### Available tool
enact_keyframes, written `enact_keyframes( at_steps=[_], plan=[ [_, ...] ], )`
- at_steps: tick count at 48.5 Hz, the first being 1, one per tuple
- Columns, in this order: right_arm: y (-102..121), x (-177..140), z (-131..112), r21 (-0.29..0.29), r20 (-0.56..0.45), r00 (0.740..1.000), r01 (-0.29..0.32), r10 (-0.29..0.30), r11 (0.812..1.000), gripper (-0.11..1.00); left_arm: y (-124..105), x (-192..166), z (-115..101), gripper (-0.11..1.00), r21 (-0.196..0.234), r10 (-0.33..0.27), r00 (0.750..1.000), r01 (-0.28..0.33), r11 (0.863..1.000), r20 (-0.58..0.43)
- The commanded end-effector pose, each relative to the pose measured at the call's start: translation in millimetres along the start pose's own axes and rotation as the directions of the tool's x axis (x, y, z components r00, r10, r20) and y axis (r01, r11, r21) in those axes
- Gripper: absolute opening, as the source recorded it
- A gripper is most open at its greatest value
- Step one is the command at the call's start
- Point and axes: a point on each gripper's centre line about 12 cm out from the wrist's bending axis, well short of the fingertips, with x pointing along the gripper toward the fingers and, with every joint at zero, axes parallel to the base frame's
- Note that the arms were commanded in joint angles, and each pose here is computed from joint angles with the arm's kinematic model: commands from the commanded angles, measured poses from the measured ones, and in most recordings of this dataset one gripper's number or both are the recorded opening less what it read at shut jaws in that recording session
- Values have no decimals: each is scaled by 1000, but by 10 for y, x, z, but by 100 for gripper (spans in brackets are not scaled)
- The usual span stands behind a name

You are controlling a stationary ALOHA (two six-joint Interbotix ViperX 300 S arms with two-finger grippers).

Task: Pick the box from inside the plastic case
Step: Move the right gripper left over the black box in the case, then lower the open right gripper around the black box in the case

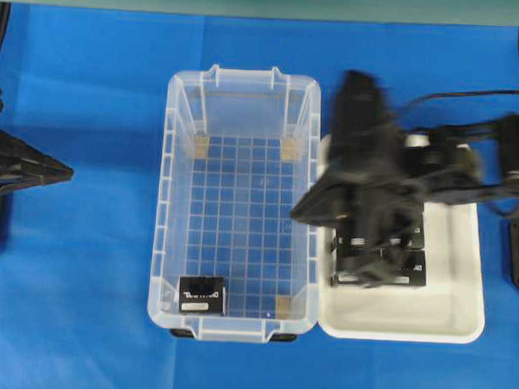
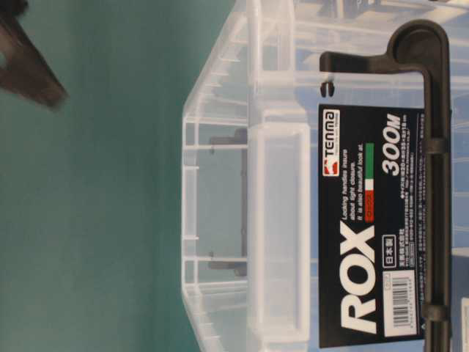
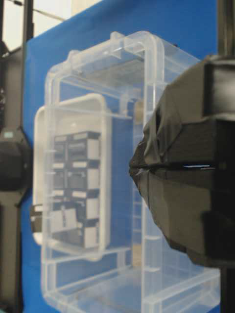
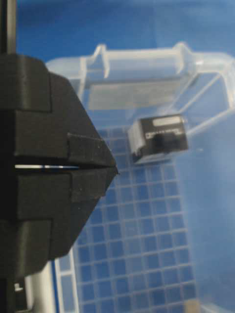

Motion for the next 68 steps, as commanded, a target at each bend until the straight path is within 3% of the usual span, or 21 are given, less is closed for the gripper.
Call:
enact_keyframes(
  at_steps=[1, 7, 13, 20, 26, 29, 34, 39, 44, 55, 68],
  plan=[
    [19, 149, 132, -3, -109, 994, 11, -12, 1000, -2, 1, -11, 126, -7, 3, 2, 1000, -2, 1000, 26],
    [25, 424, 211, -22, -247, 969, 25, -29, 999, 0, 1, -18, 118, -7, 3, 2, 1000, -2, 1000, 18],
    [40, 652, 307, -63, -319, 947, 12, -31, 998, 2, 2, -17, 94, -7, 3, 3, 1000, -3, 1000, -1],
    [8, 919, 328, -111, -394, 919, -28, -18, 993, 8, 0, -21, 80, -7, 3, 1, 1000, -1, 1000, -14],
    [-49, 1078, 337, -101, -416, 909, -82, 32, 992, 18, -8, -27, 85, -7, 3, -3, 1000, 3, 1000, -11],
    [-84, 1136, 327, -78, -419, 905, -110, 67, 991, 29, -11, -38, 96, -7, 2, -5, 1000, 5, 1000, -6],
    [-122, 1222, 293, -36, -422, 898, -153, 124, 988, 59, -11, -58, 104, -7, 2, -5, 1000, 5, 1000, -6],
    [-133, 1313, 279, -32, -406, 900, -188, 159, 982, 85, -10, -69, 96, -7, 2, -4, 1000, 4, 1000, -18],
    [-156, 1401, 271, -28, -392, 900, -216, 188, 976, 99, -7, -69, 88, -7, 2, -2, 1000, 2, 1000, -25],
    [-215, 1636, 166, 81, -393, 863, -312, 317, 947, 99, -10, -69, 88, -7, 2, -4, 1000, 4, 1000, -25],
    [-182, 1949, 9, 145, -391, 812, -409, 432, 901, 99, -10, -68, 82, -7, 2, -4, 1000, 4, 1000, -26]
  ],
)
